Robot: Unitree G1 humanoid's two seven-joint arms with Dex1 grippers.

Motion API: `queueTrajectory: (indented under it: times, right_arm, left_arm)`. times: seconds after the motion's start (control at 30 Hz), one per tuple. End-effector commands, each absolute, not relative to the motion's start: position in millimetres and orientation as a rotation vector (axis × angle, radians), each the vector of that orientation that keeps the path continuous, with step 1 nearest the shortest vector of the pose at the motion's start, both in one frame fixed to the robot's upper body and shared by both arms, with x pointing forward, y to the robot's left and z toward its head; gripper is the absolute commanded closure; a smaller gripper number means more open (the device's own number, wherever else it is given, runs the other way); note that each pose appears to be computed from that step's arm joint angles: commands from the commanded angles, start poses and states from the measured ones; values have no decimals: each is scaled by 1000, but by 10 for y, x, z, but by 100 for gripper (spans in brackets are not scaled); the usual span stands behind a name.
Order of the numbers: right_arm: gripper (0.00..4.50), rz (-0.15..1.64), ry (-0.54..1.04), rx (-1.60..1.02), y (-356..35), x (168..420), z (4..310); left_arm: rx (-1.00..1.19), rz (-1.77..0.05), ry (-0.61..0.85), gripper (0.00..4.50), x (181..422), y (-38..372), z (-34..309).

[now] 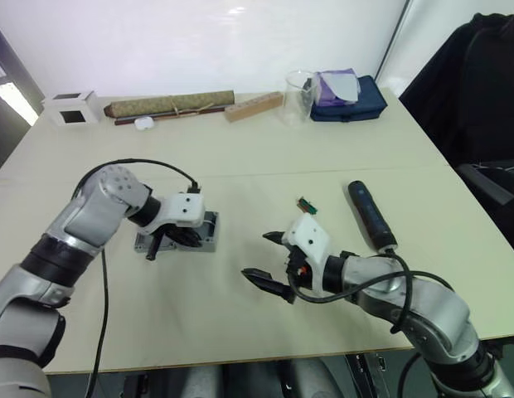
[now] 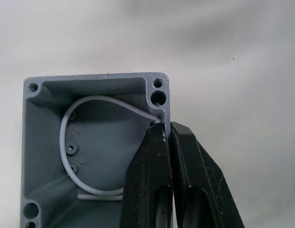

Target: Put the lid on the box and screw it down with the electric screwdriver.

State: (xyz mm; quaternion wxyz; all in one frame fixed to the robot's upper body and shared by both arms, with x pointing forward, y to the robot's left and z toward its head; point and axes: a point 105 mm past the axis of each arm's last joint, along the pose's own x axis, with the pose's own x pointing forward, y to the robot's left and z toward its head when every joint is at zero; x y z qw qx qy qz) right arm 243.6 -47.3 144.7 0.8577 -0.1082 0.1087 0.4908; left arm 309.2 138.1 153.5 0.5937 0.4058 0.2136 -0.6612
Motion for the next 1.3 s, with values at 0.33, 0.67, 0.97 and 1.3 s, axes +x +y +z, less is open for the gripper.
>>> queueTrajectory:
  times: [0.33, 0.67, 0.97, 1.3]
  right_arm:
    - [0, 1000, 190, -253, -614, 2408, 1582]
    - [0, 965, 213, -243, -701, 2372, 1584]
    - [0, 1065, 65, -151, -588, 2359, 1981]
    - [0, 1216, -18, -324, -241, 2303, 2125]
  left_arm:
    - [1154, -1755, 319, 444, 3077, 1083, 1589]
    - [1162, -1777, 343, 283, 3194, 934, 1505]
    - [707, -1378, 338, 181, 3356, 1312, 2575]
    - [320, -462, 805, 181, 3505, 2483, 2201]
